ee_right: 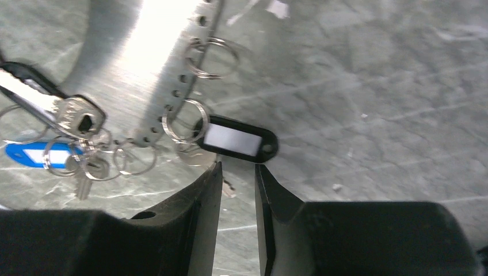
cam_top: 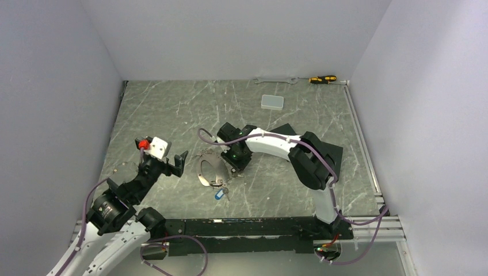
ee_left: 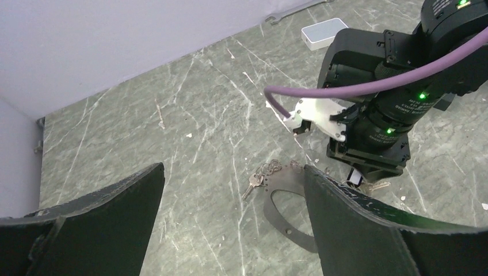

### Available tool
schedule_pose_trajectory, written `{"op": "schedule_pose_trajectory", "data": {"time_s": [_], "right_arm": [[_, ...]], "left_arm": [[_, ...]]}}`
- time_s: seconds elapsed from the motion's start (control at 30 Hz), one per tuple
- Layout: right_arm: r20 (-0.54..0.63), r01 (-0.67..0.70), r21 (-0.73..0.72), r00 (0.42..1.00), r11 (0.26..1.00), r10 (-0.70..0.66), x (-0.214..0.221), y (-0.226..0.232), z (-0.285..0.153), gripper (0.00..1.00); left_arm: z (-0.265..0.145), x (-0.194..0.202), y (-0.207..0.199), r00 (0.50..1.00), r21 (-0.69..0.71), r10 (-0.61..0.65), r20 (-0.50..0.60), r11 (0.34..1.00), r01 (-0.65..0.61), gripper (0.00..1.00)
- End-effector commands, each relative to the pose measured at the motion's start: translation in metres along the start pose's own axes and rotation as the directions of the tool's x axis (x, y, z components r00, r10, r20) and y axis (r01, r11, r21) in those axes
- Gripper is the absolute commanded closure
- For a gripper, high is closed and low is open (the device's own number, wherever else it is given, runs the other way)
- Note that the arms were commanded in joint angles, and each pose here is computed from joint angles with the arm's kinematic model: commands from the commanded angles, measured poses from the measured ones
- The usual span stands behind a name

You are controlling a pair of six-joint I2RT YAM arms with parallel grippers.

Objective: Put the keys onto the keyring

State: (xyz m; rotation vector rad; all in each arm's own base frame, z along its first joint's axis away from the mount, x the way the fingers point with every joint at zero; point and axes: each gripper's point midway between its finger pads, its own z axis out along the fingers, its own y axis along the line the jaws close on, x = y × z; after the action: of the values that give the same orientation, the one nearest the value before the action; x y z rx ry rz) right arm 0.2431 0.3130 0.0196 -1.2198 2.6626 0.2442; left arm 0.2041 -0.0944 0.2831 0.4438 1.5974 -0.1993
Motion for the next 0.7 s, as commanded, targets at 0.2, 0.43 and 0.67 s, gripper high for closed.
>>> {"op": "schedule_pose_trajectory", "data": {"time_s": [0.2,0.43,0.67], "right_arm": [[0.345,-0.066,0.106,0.938,0.992,0.026,-0.054,-0.023,-0.073,0.59],[0.577,-0.104,0.12,0.817,0.987,0.016,-0.066,-0.027,-0.125,0.08],[0.737,-0.208,0.098,0.673,0.973,0.07,-0.053,-0.035,-0.163,0.05]], "left_arm": [[0.009,0.0,0.006,1.0,-0.036,0.026,-0.018,0.999,-0.027,0.01],[0.022,0.015,0.011,0.996,-0.087,0.011,-0.085,0.996,-0.018,0.01],[0.036,0.031,0.013,0.984,-0.123,-0.001,-0.18,0.992,-0.021,0.01]]}}
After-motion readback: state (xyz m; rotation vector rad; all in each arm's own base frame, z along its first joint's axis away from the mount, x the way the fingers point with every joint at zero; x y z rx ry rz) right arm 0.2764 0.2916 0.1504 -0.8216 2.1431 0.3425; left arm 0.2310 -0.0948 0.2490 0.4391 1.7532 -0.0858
